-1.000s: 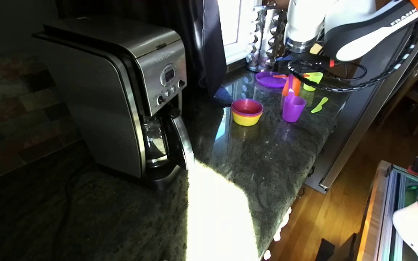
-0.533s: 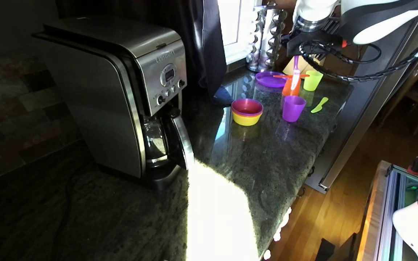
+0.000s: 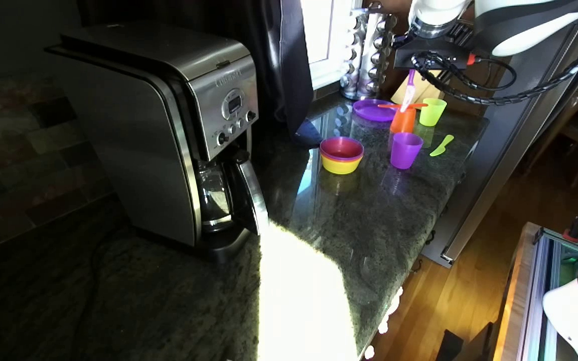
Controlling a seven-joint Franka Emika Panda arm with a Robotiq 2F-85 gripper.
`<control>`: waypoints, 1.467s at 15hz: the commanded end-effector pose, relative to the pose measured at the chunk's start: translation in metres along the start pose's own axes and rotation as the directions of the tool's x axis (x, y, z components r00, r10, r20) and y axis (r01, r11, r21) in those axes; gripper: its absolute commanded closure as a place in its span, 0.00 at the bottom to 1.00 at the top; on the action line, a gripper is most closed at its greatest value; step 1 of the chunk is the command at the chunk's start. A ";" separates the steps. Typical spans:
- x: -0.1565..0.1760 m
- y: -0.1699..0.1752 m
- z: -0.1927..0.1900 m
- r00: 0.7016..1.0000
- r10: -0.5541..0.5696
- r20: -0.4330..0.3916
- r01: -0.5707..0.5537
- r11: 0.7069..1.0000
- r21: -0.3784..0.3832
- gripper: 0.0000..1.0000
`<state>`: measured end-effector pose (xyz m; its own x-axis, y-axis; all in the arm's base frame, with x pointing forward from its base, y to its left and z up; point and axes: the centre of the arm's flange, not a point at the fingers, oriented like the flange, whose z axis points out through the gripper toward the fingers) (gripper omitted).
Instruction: Put the purple knife on the counter
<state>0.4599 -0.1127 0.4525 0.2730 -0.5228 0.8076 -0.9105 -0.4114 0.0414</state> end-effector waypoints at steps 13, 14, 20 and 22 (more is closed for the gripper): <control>-0.007 -0.030 0.109 0.755 0.495 0.430 -0.386 0.866 -0.318 0.94; -0.010 -0.028 0.118 0.733 0.534 0.422 -0.412 0.842 -0.349 0.94; -0.022 -0.014 0.160 0.607 0.698 0.381 -0.512 0.709 -0.485 0.94; -0.026 -0.013 0.170 0.576 0.725 0.378 -0.515 0.681 -0.520 0.94</control>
<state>0.5080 -0.2123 0.3451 -0.3081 -0.8974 0.3160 -0.9510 0.2993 -0.0773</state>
